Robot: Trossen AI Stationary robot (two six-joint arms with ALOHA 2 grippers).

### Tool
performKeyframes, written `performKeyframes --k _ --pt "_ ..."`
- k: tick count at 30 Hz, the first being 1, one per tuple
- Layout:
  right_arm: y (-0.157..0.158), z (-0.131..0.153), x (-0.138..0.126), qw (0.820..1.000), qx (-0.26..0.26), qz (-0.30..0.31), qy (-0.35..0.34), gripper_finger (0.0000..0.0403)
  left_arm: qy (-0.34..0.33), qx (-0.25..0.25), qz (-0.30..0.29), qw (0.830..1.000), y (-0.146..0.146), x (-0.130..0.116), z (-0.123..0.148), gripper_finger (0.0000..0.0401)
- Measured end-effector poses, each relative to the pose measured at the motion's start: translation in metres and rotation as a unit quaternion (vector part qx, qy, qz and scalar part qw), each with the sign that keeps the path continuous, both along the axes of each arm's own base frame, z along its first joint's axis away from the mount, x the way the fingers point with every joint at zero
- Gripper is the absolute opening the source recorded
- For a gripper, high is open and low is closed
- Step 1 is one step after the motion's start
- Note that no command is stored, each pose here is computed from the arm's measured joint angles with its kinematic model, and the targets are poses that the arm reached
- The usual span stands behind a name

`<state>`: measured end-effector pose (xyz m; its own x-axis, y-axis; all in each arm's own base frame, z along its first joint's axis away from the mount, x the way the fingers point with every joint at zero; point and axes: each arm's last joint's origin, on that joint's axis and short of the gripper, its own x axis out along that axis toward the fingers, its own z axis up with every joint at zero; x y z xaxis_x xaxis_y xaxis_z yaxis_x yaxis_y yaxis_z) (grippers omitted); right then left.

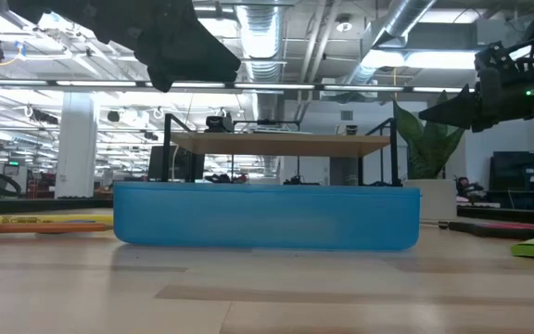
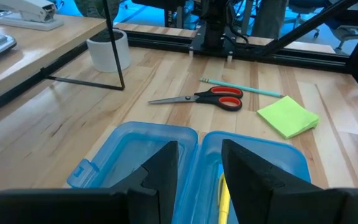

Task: Pack school essentials
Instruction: Put the black scissors into the blue supply box

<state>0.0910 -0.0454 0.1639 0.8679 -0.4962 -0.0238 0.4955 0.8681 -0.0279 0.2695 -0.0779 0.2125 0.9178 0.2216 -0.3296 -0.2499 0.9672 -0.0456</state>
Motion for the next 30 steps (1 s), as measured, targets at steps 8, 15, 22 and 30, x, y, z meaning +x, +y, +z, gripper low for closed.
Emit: performKeyframes --k 8,15,22,30 --pt "0.0000 0.0001 0.0000 1.000 0.000 0.000 0.000 0.0029 0.000 -0.001 0.000 1.000 0.0000 0.0000 0.0001 0.0112" --pt "0.0000 0.0000 0.0000 1.000 0.000 0.000 0.000 0.0027 -0.001 -0.001 -0.001 1.000 -0.0002 0.0000 0.0001 0.0112" --pt "0.0000 0.0000 0.0000 1.000 0.000 0.000 0.000 0.0027 0.001 0.003 -0.005 1.000 -0.0003 0.0000 0.0001 0.0112" --pt "0.0000 0.0000 0.0000 1.000 0.000 0.000 0.000 0.0028 0.006 0.033 -0.012 0.999 -0.0001 0.0001 0.0004 0.0112"
